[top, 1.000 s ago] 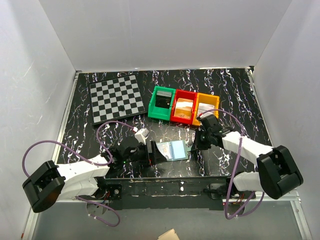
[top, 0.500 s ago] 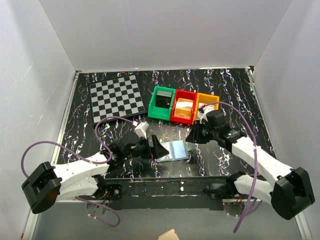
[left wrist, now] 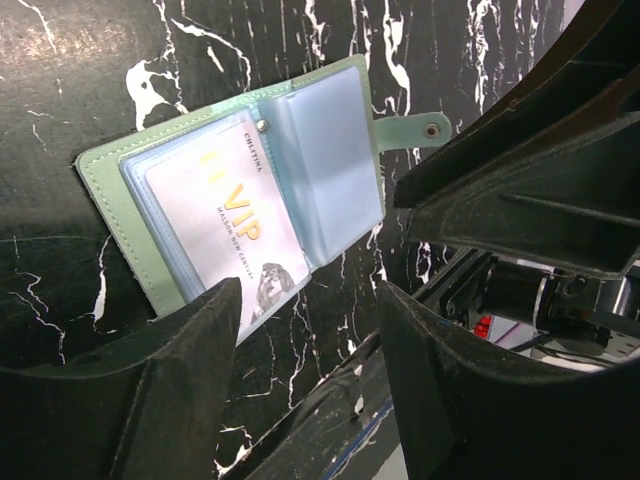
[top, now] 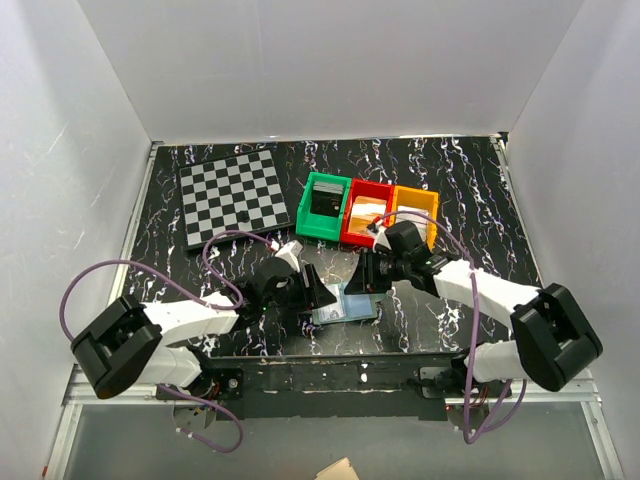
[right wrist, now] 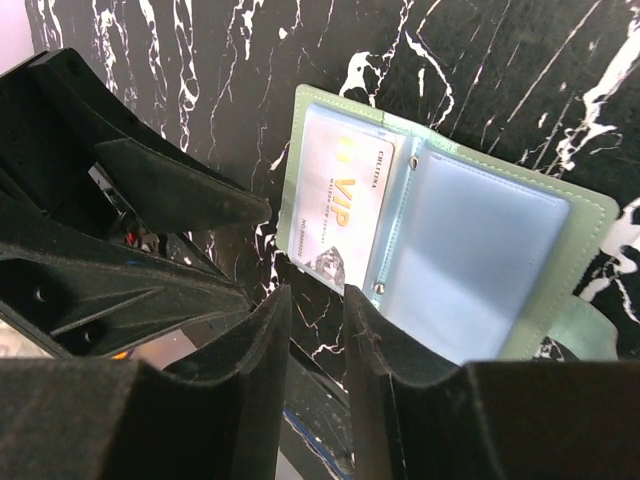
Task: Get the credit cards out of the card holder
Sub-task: Remove the credit card from the card holder.
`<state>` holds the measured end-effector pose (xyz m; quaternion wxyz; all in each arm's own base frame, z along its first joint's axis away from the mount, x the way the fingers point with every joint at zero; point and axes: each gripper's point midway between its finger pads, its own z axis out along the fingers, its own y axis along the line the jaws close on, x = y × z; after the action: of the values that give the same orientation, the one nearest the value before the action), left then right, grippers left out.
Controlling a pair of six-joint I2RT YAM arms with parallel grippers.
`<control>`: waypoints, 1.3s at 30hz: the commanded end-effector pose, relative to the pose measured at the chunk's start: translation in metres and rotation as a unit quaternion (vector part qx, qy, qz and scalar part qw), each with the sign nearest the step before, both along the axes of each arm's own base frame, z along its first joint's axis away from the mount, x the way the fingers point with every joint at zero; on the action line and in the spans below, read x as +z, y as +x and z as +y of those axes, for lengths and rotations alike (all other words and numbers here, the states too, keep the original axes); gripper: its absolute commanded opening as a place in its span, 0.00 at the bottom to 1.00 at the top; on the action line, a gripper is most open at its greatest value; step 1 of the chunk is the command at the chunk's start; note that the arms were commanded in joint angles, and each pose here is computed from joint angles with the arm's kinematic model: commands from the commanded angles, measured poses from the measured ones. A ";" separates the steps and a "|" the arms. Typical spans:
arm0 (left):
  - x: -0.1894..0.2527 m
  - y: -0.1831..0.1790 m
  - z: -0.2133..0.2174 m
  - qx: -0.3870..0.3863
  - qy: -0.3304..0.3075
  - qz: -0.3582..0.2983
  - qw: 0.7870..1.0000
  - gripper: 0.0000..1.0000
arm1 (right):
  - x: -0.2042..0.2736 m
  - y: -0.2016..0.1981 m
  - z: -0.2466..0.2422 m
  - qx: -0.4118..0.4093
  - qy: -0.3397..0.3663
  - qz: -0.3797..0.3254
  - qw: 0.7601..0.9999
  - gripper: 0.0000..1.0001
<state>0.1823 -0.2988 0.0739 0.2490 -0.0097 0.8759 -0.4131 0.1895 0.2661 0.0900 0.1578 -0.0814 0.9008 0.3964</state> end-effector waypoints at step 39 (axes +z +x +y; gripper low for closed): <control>-0.050 -0.004 0.017 0.028 0.055 0.050 0.997 0.19 | -0.049 -0.005 0.024 -0.001 0.016 0.065 0.998 0.40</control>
<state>0.1785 -0.2925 0.0329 0.2153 -0.0354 0.8995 -0.3784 0.1859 0.2851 0.0390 0.1001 -0.0446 0.9084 0.4034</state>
